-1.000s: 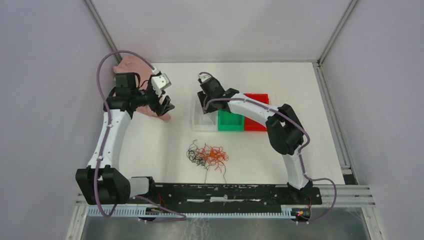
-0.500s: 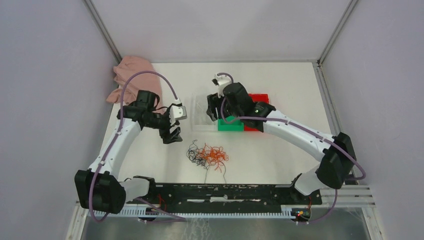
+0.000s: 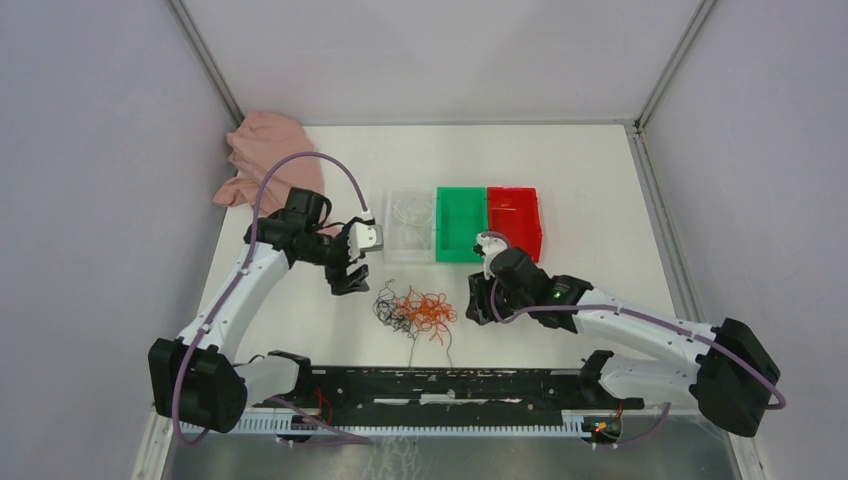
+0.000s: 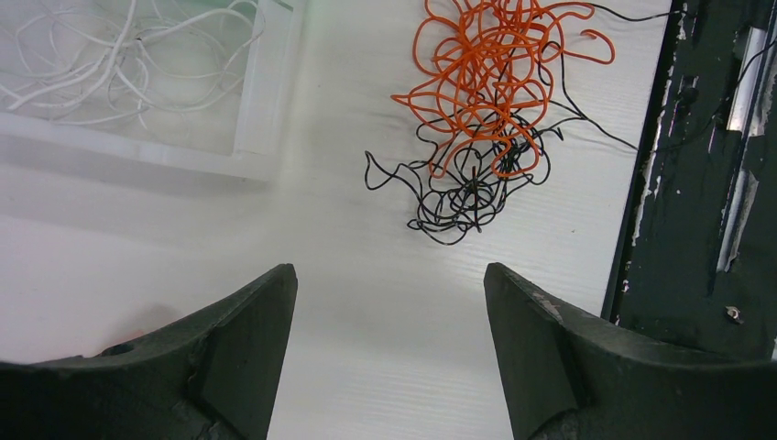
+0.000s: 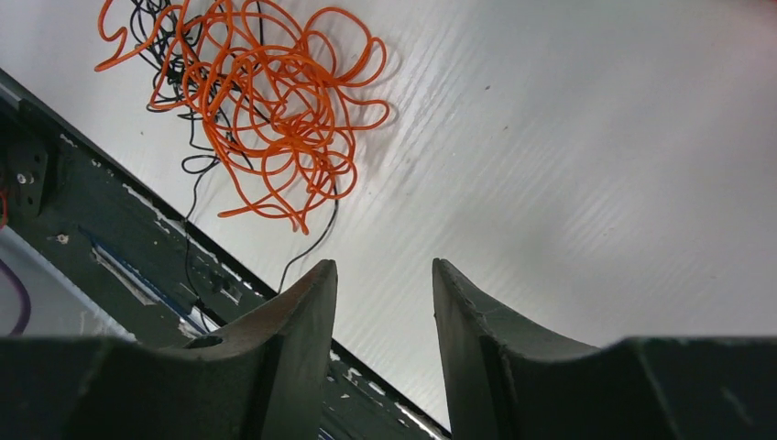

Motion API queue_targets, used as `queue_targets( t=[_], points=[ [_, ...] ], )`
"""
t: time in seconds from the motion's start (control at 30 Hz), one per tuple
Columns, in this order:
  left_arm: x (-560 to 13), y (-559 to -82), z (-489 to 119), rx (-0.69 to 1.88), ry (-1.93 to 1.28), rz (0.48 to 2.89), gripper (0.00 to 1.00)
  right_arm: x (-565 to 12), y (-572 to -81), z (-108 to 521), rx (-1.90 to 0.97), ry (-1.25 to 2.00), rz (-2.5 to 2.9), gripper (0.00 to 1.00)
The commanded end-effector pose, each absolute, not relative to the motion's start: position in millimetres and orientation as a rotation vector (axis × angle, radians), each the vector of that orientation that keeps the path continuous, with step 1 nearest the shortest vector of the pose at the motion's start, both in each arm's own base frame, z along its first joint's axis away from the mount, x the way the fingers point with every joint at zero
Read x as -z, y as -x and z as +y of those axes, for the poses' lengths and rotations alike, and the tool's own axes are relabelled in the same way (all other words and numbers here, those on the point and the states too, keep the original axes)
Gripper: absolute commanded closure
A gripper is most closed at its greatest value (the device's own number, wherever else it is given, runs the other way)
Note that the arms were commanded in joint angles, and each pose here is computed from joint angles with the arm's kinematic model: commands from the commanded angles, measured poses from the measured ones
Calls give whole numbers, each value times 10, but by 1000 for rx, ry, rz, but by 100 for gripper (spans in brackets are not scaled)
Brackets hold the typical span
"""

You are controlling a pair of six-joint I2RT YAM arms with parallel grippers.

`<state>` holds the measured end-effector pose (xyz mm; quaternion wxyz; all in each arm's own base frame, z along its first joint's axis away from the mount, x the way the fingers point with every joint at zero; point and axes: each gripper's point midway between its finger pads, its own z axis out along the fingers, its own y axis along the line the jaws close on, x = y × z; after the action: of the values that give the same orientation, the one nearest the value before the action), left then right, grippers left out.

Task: Untangle the cables
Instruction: Untie the cable.

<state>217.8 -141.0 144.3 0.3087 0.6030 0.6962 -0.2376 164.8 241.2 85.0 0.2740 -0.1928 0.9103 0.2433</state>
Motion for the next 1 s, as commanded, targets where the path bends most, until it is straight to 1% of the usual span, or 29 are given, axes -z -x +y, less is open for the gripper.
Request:
queue_targets(
  t=[0.0, 0.3, 0.53, 0.6, 0.63, 0.73, 0.8, 0.83, 0.9, 0.97],
  points=[
    [-1602, -2258, -1476, 619, -1552, 1816, 19, -1043, -1638, 2701, -858, 458, 2367, 51],
    [-1680, -2315, -1478, 595, -1535, 1805, 19, -946, -1636, 2936, -940, 490, 2380, 49],
    [-1709, -2386, -1467, 561, -1527, 1802, 19, -913, -1626, 3055, -979, 509, 2366, 50],
    [-1716, -2402, -1461, 549, -1524, 1802, 19, -895, -1639, 3080, -973, 511, 2366, 55],
    [-1722, -2408, -1456, 545, -1521, 1803, 19, -877, -1658, 3081, -962, 506, 2367, 60],
    [-1755, -2413, -1450, 533, -1515, 1799, 20, -899, -1712, 3091, -937, 505, 2349, 76],
    [-1791, -2423, -1443, 520, -1511, 1794, 20, -1008, -1759, 3089, -922, 518, 2313, 89],
    [-1822, -2426, -1442, 513, -1512, 1786, 19, -1101, -1784, 3093, -921, 528, 2285, 93],
    [-1900, -2441, -1448, 502, -1512, 1766, 19, -1312, -1810, 3111, -931, 555, 2228, 98],
    [-2007, -2446, -1481, 511, -1499, 1740, 19, -1551, -1800, 3164, -981, 578, 2163, 100]
  ],
)
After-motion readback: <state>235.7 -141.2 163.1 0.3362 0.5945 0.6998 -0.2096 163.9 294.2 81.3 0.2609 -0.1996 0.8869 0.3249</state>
